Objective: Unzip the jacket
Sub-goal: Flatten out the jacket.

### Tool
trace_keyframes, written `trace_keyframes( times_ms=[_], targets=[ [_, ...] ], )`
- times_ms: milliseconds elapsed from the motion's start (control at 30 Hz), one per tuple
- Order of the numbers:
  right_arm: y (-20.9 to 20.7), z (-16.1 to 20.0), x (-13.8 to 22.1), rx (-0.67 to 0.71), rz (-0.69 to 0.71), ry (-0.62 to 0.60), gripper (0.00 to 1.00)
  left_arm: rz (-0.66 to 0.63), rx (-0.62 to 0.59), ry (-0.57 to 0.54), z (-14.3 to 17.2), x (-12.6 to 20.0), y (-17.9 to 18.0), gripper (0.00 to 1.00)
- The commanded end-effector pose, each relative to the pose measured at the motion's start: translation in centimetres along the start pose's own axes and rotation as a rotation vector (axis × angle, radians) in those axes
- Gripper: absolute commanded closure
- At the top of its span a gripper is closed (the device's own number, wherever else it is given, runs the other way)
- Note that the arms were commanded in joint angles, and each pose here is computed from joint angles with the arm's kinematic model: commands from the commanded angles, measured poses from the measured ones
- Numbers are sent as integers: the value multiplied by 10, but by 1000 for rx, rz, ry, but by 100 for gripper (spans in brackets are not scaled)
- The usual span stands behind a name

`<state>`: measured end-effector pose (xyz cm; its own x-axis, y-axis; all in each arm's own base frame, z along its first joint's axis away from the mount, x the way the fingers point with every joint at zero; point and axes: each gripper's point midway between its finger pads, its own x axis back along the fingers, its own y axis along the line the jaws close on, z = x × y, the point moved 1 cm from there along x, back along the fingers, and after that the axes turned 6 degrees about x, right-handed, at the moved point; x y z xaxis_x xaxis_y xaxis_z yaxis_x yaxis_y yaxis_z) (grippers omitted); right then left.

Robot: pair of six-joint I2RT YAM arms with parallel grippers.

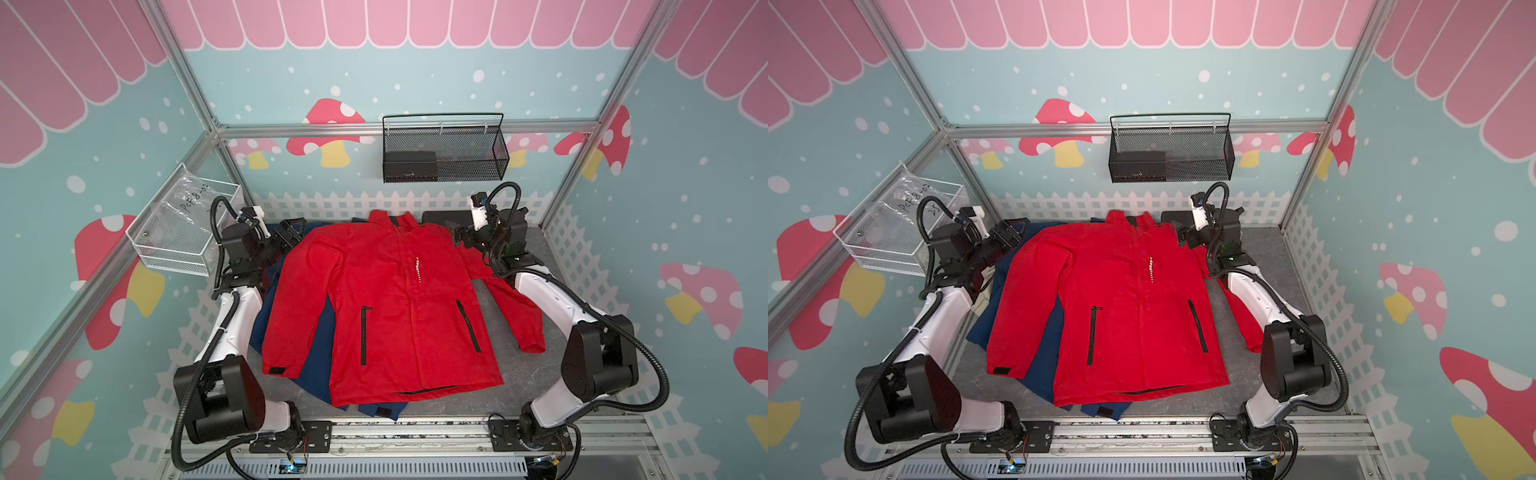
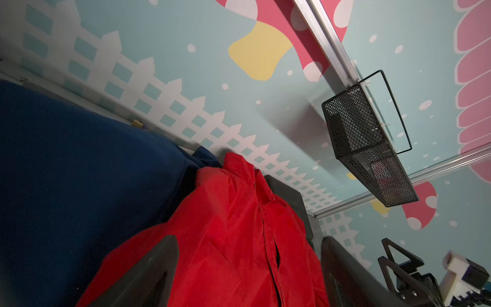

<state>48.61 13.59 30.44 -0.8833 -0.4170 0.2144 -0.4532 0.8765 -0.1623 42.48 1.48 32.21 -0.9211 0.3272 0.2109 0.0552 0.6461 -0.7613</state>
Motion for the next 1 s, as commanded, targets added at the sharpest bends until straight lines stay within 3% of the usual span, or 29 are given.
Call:
trace_keyframes(
  times_ms=[0, 200, 400, 567, 967],
  targets=[
    [-8, 29, 27, -175, -51, 126, 3, -106, -6, 81, 20, 36, -5, 15],
    [-4, 95, 50, -343, -140, 294, 11, -238, 87, 335, 84, 58, 25, 28],
    [11, 131, 47, -398, -224, 369, 15, -244, 134, 416, 110, 56, 41, 30],
    [17, 152, 39, -422, -261, 412, 21, -224, 99, 492, 133, 45, 34, 30],
    [18, 214, 46, -455, -168, 575, 33, -334, 41, 611, 192, 36, 45, 33]
  ],
)
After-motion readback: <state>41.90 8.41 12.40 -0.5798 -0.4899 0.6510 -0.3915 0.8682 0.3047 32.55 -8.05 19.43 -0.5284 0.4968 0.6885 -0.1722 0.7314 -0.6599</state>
